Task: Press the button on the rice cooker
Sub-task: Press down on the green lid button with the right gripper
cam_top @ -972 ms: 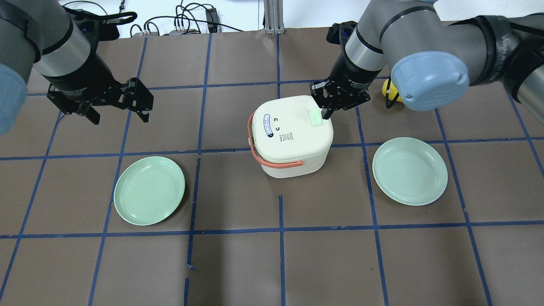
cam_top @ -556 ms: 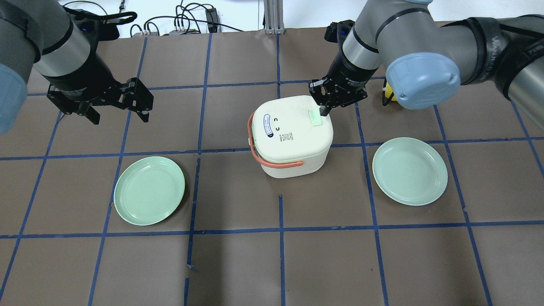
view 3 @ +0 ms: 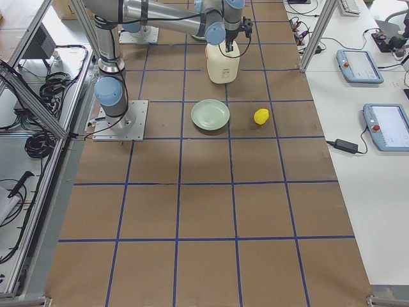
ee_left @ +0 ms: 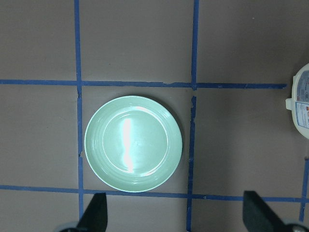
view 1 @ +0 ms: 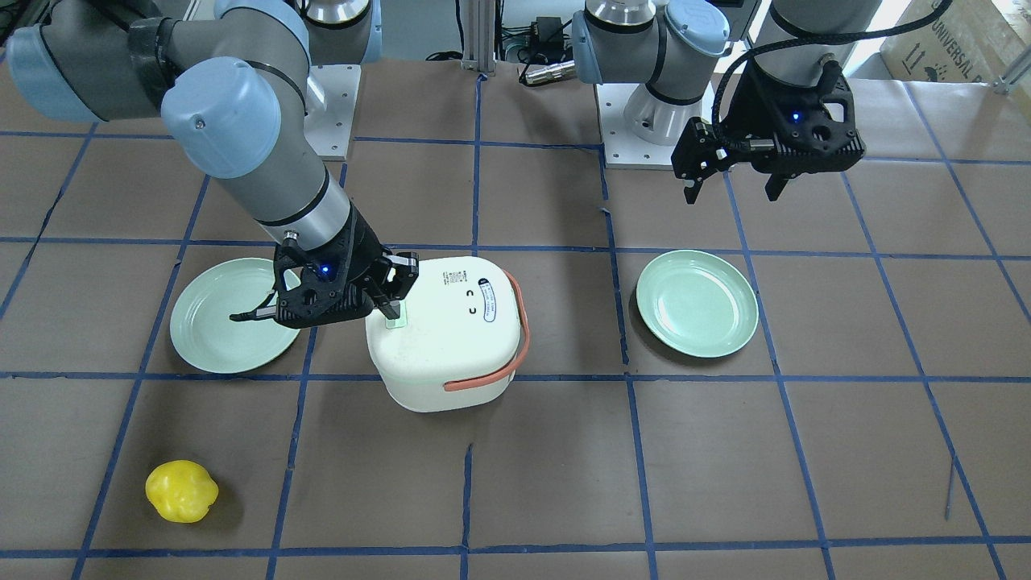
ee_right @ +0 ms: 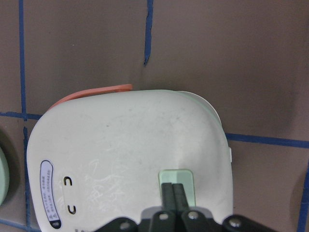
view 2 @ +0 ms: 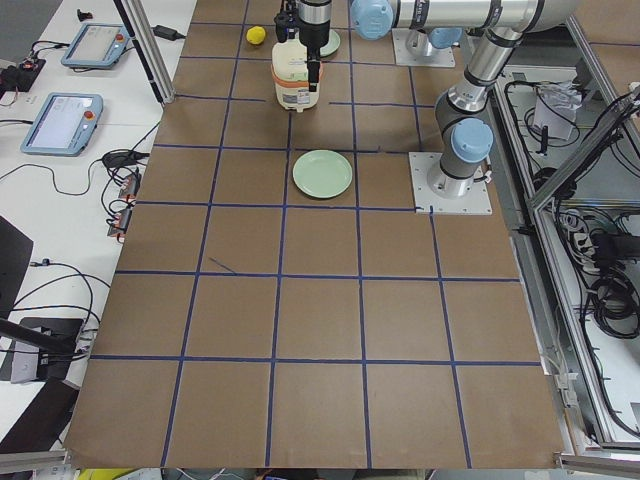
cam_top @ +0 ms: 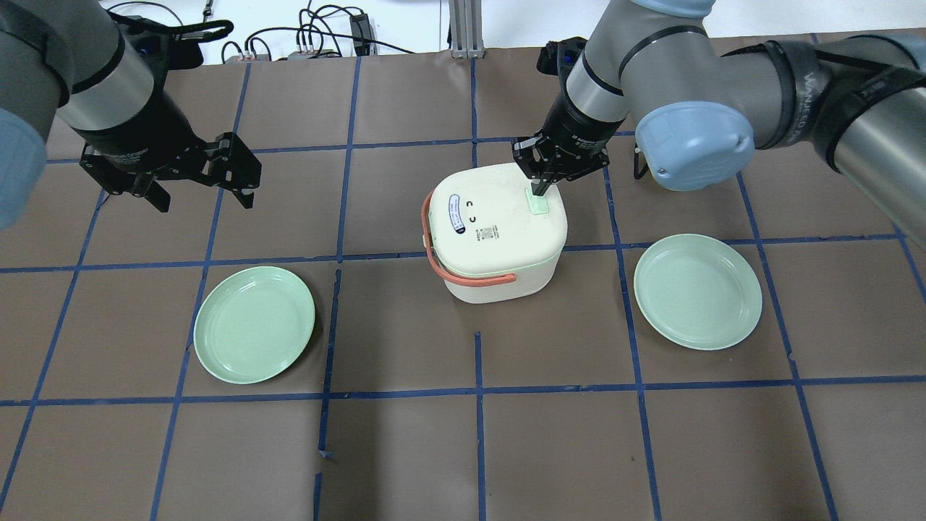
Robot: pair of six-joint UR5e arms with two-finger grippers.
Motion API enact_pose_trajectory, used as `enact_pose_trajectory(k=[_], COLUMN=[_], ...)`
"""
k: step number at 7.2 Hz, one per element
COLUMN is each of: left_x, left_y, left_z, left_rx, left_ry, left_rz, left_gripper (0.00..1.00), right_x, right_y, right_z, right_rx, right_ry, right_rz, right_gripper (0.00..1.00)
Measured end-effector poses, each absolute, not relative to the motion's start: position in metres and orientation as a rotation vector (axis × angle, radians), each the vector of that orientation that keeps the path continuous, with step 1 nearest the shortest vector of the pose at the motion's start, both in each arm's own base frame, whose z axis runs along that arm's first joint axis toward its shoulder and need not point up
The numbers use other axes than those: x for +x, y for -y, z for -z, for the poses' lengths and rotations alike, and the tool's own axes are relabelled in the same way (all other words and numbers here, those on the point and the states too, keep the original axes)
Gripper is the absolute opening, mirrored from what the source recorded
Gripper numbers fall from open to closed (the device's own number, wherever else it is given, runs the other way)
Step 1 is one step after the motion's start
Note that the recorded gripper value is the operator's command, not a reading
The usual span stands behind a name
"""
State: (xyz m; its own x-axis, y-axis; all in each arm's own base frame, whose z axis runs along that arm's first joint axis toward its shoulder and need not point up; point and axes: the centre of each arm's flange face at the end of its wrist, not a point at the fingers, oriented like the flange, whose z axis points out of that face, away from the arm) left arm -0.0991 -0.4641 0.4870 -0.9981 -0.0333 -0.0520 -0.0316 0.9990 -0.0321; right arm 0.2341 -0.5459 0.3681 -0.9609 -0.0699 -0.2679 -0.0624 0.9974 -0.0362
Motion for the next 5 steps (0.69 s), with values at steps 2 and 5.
enact_pose_trajectory(k=[2,5], left_x=[-0.0991,-0.0991], left_y=[0.4641,0.4641], left_z=[-0.4871,-0.4871], left_rx=[-0.050,-0.051], left_ry=[-3.088,-3.088], left_rz=[0.049,0.049], left_gripper=[1.00,1.00], right_x=[0.2350,0.2360], right_y=[0.5483,0.5530], right_z=[-0.3643,-0.3577], right_rx=[-0.107,-0.111], right_ry=[-2.867,-2.865], right_rz=[0.043,0.049], right_gripper=[0.09,0.09])
